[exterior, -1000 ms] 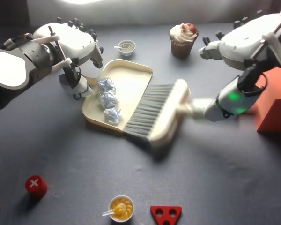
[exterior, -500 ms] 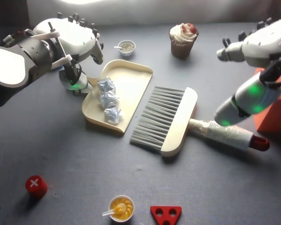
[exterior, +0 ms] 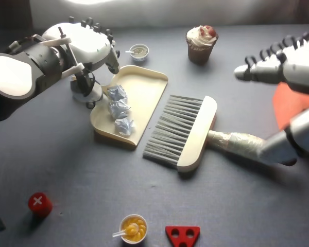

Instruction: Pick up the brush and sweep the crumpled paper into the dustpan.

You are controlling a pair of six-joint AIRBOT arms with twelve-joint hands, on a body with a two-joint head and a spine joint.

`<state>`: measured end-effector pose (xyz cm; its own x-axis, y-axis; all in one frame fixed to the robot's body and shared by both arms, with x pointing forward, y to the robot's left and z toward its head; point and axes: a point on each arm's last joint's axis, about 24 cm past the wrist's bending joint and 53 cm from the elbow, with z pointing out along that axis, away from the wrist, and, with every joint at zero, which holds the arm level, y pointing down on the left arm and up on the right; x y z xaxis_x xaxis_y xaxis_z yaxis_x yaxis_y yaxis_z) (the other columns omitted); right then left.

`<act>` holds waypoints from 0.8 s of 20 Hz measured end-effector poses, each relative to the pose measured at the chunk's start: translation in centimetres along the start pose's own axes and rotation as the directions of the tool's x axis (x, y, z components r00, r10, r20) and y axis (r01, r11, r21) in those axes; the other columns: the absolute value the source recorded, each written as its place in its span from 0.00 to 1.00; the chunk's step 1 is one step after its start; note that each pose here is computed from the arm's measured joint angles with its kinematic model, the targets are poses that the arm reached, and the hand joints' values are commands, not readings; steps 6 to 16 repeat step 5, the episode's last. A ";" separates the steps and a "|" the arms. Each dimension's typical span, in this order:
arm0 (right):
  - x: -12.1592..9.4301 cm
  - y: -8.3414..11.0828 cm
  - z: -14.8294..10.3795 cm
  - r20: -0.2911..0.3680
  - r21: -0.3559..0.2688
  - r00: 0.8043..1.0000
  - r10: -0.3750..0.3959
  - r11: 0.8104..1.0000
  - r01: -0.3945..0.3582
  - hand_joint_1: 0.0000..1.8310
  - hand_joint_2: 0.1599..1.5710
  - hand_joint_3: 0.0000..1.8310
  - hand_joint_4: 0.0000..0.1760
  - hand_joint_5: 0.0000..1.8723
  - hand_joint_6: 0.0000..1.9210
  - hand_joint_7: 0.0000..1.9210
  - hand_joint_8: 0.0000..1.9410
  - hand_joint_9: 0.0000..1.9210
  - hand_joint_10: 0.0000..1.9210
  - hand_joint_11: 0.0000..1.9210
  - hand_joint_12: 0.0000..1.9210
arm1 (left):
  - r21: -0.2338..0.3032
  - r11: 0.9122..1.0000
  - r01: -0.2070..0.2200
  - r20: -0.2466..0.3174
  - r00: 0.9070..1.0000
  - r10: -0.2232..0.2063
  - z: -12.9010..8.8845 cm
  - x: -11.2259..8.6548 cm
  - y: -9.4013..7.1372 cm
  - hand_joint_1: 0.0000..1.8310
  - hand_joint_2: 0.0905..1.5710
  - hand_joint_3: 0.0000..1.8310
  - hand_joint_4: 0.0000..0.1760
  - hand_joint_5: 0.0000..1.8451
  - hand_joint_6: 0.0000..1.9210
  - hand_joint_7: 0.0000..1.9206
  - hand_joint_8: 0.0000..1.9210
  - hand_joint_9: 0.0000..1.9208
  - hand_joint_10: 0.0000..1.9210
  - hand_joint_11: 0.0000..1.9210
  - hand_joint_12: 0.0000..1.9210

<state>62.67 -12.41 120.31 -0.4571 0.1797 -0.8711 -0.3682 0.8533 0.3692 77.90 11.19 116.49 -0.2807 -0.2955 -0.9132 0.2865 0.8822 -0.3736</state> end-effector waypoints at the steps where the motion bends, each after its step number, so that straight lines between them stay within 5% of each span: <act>1: 0.4 0.3 -0.4 -0.004 -0.046 1.000 -0.008 0.999 0.008 0.21 0.47 0.00 0.00 0.02 0.00 0.07 0.00 0.09 0.00 0.11 0.00 | -0.005 1.000 -0.001 0.003 1.000 0.001 -0.1 -0.2 0.3 0.52 0.64 0.00 0.32 0.39 0.00 0.14 0.00 0.11 0.00 0.06 0.12; 5: 0.7 1.1 -2.5 0.005 -0.216 1.000 -0.019 0.976 0.020 0.22 0.49 0.00 0.00 0.02 0.00 0.06 0.00 0.08 0.00 0.12 0.00 | -0.006 1.000 -0.002 0.005 1.000 0.002 -0.1 -0.3 0.4 0.52 0.63 0.00 0.34 0.39 0.00 0.14 0.00 0.11 0.00 0.06 0.11; 16: 0.7 1.1 -2.5 0.005 -0.216 1.000 -0.019 0.976 0.020 0.22 0.49 0.00 0.00 0.02 0.00 0.06 0.00 0.08 0.00 0.12 0.00 | -0.006 1.000 -0.002 0.005 1.000 0.002 -0.1 -0.3 0.4 0.52 0.63 0.00 0.34 0.39 0.00 0.14 0.00 0.11 0.00 0.06 0.11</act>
